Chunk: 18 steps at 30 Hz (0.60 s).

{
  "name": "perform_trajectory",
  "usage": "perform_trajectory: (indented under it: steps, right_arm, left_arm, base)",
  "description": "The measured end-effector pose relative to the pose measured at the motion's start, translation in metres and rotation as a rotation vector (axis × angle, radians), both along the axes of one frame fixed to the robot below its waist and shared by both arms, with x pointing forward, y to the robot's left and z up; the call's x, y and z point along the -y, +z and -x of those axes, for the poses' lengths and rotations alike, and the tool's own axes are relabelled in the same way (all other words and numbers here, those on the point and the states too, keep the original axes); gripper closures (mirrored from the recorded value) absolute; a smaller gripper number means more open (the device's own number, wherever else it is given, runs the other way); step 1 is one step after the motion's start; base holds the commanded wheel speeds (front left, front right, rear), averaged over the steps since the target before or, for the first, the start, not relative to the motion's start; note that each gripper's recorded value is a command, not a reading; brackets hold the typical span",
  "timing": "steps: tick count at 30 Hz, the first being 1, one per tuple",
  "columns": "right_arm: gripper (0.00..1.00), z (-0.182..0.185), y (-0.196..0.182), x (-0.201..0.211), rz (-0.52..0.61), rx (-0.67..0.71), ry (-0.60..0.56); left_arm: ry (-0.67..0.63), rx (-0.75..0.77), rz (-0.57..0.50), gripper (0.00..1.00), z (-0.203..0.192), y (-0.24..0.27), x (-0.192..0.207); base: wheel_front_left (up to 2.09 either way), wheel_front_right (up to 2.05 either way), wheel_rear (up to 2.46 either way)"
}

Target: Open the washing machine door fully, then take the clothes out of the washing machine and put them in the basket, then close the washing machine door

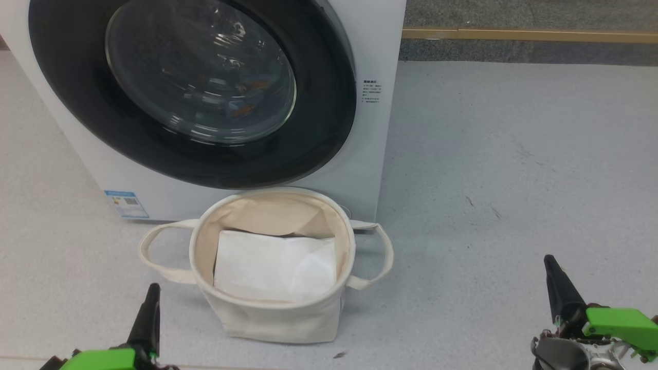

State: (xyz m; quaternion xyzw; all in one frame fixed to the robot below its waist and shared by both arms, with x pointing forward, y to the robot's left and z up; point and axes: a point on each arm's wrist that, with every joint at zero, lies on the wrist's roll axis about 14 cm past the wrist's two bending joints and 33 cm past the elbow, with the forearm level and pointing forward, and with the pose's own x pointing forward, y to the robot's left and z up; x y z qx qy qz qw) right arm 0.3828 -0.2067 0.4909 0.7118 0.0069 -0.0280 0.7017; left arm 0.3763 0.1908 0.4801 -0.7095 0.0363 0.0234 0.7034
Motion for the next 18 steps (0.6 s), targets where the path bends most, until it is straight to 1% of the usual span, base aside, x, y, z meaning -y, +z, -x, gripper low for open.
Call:
perform_trajectory:
  steps: [18]
  right_arm:
    - [1.00,0.0000,0.0000,0.0000,0.000,0.000,0.000]
  left_arm:
    - [0.000,0.000,0.000,1.00,0.0000,0.0000,0.0000]
  base:
    - [0.00,0.00,0.00]
